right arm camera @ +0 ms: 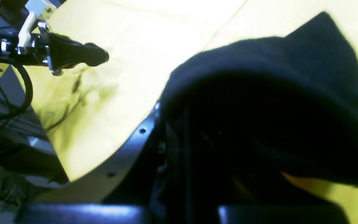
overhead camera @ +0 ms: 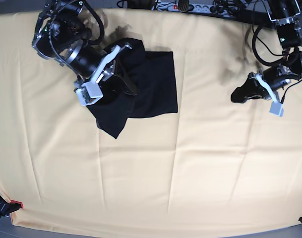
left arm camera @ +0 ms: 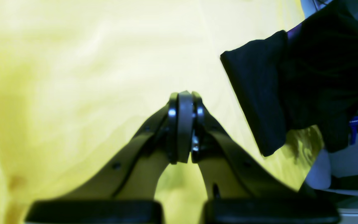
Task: Fold the T-shirt properly
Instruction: 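Fold the collar end over the hem end with the right gripper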
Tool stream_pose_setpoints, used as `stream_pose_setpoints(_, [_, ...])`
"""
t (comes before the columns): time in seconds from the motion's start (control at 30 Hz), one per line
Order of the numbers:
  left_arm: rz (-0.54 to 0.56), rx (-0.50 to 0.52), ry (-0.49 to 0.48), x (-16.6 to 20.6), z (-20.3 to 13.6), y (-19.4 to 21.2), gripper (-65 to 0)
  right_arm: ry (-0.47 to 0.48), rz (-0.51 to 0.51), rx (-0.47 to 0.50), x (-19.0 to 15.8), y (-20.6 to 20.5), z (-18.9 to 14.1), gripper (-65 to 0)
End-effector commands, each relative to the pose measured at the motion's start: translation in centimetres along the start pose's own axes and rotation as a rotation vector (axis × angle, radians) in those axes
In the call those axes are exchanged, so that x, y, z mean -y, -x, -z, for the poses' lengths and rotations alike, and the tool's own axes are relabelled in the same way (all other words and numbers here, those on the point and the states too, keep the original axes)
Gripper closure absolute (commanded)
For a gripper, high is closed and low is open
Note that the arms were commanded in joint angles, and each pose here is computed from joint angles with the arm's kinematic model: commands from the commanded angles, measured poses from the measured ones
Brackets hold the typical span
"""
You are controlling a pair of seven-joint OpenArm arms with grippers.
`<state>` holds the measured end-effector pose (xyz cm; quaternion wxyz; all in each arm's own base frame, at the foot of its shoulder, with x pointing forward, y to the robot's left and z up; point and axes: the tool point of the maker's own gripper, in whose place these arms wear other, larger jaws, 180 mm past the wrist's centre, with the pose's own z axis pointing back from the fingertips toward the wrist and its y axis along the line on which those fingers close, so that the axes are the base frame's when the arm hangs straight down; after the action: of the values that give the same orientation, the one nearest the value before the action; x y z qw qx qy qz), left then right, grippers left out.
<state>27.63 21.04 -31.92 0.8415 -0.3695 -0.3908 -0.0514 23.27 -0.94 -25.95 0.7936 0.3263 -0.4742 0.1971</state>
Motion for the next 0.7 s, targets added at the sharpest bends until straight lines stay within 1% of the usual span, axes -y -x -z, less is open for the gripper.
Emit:
stream_pose_setpoints(0.0, [0.031,0.039,0.013,0.4,-0.4,-1.6,0.0,-0.03,-0.009,0.056,-0.7,-1.1,0.5,0.0])
stream_pose_setpoints(0.07, [0.031,0.039,0.013,0.4,-0.4,-1.6,0.0,-0.063,0.002,0.022,-1.1,0.0,2.0,0.0])
stream_pose_setpoints(0.13, [0.03,0.04,0.013,0.4,-0.4,-1.6,0.0,-0.12,0.019,-0.006,-1.8,0.8,3.6,0.0])
stream_pose_setpoints(0.17, [0.03,0.04,0.014,0.4,-0.4,-1.6,0.0,-0.147,0.023,-0.015,-2.2,1.0,4.3,-6.0])
stream_pose_setpoints(0.2, [0.03,0.04,0.014,0.4,-0.4,-1.6,0.0,-0.178,0.021,-0.018,-2.8,0.9,5.0,-15.7])
stream_pose_setpoints(0.27, [0.03,0.04,0.013,0.4,-0.4,-1.6,0.0,-0.25,-0.004,-0.002,-4.4,-0.1,6.1,-37.6])
stream_pose_setpoints(0.3, [0.03,0.04,0.013,0.4,-0.4,-1.6,0.0,-0.286,-0.023,0.009,-5.4,-0.8,6.5,-45.2])
stream_pose_setpoints(0.33, [0.03,0.04,0.013,0.4,-0.4,-1.6,0.0,-0.33,-0.052,0.021,-6.5,-1.5,6.7,-48.7])
stream_pose_setpoints(0.43, [0.025,0.045,0.03,0.7,-0.5,-1.7,0.0,-0.436,-0.144,0.038,-9.0,-3.7,7.0,-49.1])
stream_pose_setpoints(0.53, [0.017,0.041,0.056,1.1,-0.5,-1.6,0.0,-0.505,-0.196,0.075,-10.6,-5.8,6.1,-49.1])
stream_pose_setpoints(0.6, [0.014,0.04,0.063,1.3,-0.5,-1.6,0.0,-0.513,-0.211,0.088,-10.9,-6.4,5.8,-49.1])
stream_pose_setpoints(0.67, [0.015,0.041,0.064,1.3,-0.5,-1.7,0.0,-0.499,-0.225,0.061,-10.6,-5.9,5.9,-49.1])
